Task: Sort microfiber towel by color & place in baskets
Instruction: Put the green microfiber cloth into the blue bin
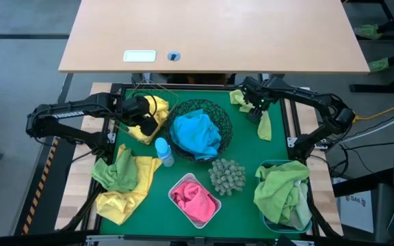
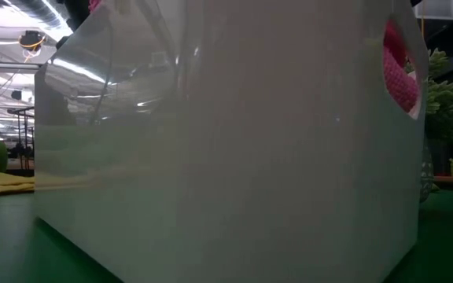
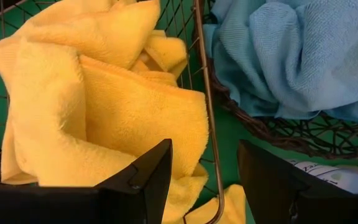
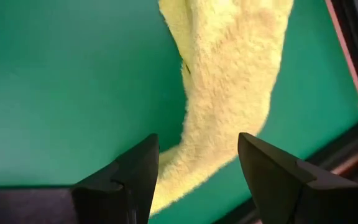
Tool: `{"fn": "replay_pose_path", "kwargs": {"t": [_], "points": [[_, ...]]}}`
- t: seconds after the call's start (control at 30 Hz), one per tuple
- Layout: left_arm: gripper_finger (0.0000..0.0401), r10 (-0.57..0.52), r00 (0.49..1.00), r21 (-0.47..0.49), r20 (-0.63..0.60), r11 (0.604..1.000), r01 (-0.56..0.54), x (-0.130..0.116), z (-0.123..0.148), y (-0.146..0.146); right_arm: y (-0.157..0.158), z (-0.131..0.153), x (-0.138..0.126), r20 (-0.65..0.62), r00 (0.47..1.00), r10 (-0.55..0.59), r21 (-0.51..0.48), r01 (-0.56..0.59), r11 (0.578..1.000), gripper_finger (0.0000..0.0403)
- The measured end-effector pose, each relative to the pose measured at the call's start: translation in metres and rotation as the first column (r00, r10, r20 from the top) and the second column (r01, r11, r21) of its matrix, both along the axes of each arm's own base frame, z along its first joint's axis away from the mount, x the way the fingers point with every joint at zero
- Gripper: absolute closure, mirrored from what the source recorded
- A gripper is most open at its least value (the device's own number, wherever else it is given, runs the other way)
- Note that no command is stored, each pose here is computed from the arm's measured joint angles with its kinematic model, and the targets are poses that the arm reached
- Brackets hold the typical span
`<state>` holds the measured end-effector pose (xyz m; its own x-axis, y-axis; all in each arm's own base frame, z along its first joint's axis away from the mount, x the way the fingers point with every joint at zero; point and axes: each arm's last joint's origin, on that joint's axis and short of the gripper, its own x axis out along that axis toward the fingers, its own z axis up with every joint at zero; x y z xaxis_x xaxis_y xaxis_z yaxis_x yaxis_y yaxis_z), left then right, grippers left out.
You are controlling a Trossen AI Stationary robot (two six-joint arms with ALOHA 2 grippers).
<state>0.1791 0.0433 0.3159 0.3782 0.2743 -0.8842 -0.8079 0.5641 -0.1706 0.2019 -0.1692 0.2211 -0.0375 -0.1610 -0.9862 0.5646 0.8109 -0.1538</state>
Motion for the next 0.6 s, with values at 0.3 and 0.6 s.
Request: {"fn": "replay_pose_path", "kwargs": {"t": [0.3, 0.6], "points": [[0.0227, 0.0, 1.0, 0.001, 0.0, 1.0, 0.0, 0.0, 0.0, 0.0, 0.003, -0.029, -0.003, 0.043, 0.999, -0.025, -0.022, 0.026, 0.999, 0.0183], [0.0227, 0.005, 1.0, 0.012, -0.002, 1.0, -0.005, 0.0, 0.0, 0.0, 0.003, -0.04, -0.003, 0.07, 0.997, -0.024, -0.052, 0.027, 0.998, 0.0302]]}}
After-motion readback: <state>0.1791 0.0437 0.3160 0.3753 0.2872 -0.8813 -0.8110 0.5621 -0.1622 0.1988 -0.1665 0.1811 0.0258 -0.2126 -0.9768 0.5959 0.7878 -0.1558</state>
